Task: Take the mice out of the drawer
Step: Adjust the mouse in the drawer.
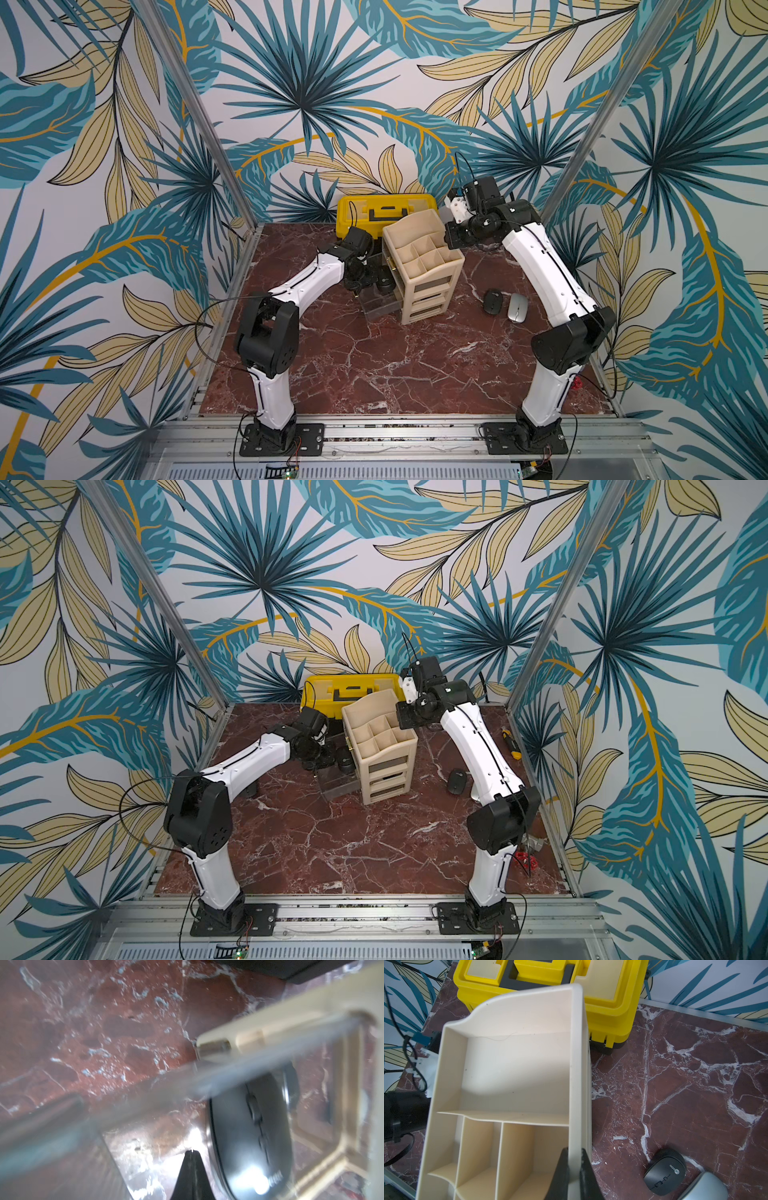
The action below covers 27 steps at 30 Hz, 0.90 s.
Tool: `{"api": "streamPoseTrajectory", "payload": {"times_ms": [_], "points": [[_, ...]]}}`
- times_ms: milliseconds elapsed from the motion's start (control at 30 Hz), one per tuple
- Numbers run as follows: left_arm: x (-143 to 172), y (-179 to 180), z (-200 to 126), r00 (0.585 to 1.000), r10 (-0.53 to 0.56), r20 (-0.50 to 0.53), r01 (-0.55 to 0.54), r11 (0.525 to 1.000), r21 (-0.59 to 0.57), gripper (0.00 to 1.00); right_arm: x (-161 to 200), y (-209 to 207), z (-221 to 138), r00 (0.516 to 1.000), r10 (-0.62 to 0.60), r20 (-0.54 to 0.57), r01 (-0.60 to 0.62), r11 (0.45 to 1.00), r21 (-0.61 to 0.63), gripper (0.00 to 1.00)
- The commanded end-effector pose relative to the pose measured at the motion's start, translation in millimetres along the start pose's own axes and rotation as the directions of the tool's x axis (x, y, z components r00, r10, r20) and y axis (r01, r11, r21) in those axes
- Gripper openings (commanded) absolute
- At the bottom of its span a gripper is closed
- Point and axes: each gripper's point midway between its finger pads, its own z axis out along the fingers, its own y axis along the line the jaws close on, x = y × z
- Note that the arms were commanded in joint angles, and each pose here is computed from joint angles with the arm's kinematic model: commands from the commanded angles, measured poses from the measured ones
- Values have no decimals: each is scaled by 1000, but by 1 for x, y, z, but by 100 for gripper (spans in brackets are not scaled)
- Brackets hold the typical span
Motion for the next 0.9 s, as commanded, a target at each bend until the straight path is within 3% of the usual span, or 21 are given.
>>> {"api": "streamPoseTrajectory", "payload": {"times_ms": [0,233,867], "points": [[-11,-14,-21,996,17,84,-21,999,50,0,40,-12,29,985,-4,-172,13,999,52,0],[-25,-45,-38,986,36,161,-67,979,191,0,40,-11,30,985,0,-174,9,999,47,0],[-28,-86,0,998,30,48,-47,904,426,0,42,-11,32,984,-2,-179,10,999,46,0]]}}
